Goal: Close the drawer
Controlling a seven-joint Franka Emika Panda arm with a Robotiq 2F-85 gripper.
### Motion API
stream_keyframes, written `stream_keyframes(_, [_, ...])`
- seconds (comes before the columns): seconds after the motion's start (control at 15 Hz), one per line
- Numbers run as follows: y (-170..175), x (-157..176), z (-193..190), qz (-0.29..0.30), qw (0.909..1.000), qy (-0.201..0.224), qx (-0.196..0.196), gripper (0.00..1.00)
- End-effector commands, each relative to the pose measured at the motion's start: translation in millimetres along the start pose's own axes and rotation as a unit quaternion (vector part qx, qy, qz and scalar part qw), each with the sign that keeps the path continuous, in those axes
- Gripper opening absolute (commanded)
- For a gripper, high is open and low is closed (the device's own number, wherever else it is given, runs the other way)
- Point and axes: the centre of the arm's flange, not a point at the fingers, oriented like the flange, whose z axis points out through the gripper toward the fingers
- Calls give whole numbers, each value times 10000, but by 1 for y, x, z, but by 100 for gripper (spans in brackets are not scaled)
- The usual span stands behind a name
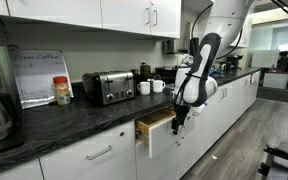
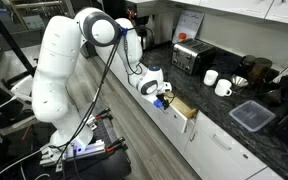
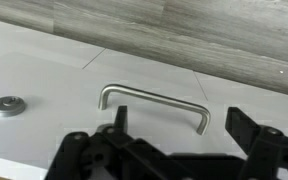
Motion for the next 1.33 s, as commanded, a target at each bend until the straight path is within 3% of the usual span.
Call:
stream_keyframes(0.0, [4, 16, 7, -68, 9996, 200, -177, 100])
stream_keyframes(1.27, [28, 73, 27, -142, 9968, 667, -406, 100])
